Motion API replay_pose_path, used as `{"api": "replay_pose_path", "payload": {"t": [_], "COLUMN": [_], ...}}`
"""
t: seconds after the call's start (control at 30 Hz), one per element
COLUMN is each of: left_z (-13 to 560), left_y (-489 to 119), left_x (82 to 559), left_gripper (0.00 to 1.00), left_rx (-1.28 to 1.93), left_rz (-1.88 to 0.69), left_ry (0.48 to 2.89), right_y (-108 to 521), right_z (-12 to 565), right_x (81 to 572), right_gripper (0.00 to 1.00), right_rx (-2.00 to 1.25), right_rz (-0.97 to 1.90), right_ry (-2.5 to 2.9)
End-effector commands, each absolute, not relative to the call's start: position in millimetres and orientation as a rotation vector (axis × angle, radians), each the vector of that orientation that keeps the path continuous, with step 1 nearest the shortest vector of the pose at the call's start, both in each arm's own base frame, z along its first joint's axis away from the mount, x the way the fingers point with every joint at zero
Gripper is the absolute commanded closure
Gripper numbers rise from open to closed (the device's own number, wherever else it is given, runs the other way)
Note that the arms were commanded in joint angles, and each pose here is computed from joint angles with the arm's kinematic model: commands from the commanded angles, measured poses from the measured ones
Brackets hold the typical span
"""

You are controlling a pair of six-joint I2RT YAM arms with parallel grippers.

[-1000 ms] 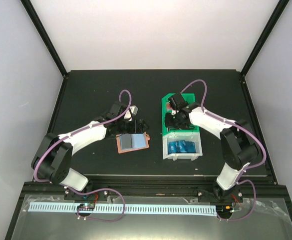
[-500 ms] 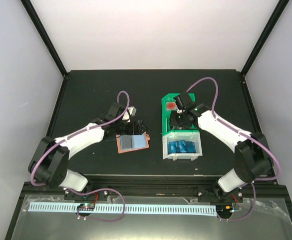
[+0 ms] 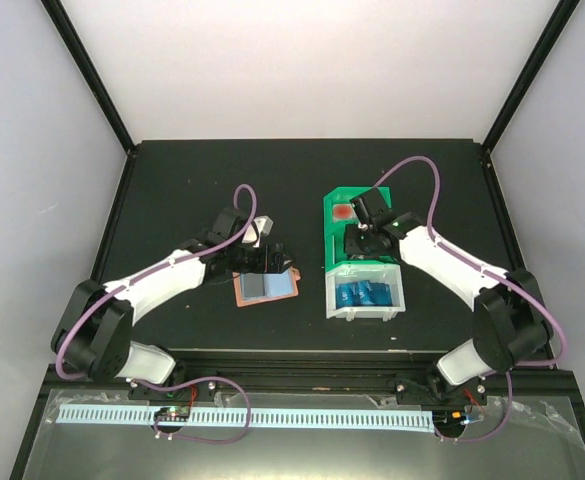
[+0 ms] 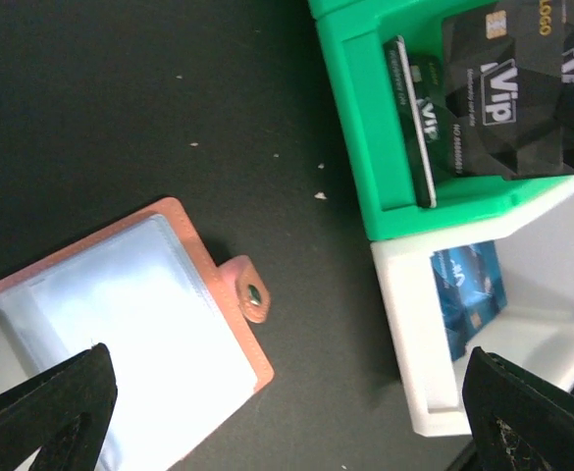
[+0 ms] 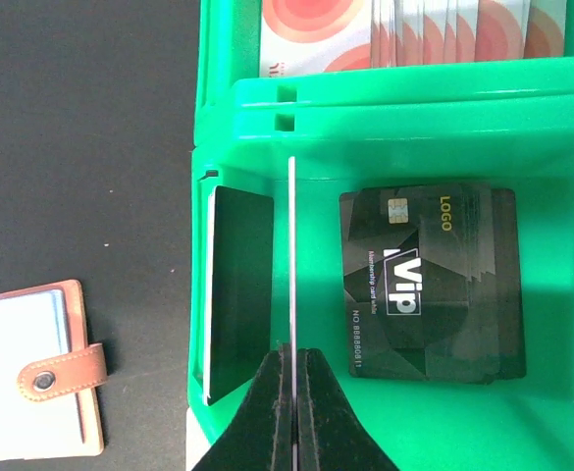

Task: Put the credit cards into the card holder
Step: Pick up the credit card from the storage box.

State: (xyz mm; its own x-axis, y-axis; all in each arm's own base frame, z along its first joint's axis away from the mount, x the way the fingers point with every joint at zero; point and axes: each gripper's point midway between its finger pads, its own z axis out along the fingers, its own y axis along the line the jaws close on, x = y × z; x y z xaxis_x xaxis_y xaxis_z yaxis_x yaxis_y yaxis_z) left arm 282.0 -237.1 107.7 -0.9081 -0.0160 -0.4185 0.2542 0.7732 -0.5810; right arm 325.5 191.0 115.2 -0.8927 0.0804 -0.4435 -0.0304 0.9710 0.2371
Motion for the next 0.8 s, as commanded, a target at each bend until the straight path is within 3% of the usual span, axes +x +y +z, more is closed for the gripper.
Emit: {"api": "replay_pose_path", "payload": {"t": [0.0, 0.63, 0.77], "left_z": [140.3, 273.0, 285.6], "left_y": [-253.4, -258.8, -265.2], "left_x": [276.6, 257.9, 245.8], "left_gripper": [0.01, 0.01, 0.12], "left_rx": [0.257, 0.161, 0.206], "left_rz": [-1.09, -1.445, -1.555], "left_ry": [2.47, 2.091, 2.051], "right_y": [193.9, 283.9, 286.6], "right_z": [150.8, 287.3, 293.8], "right_x": [330.9, 233.9, 219.3], "right_gripper": [0.99, 0.99, 0.99], "right_rx": [-0.002, -0.393, -0.411], "right_rz": [0.397, 1.578, 1.687], "right_ry": [2.505, 1.97, 1.934]}}
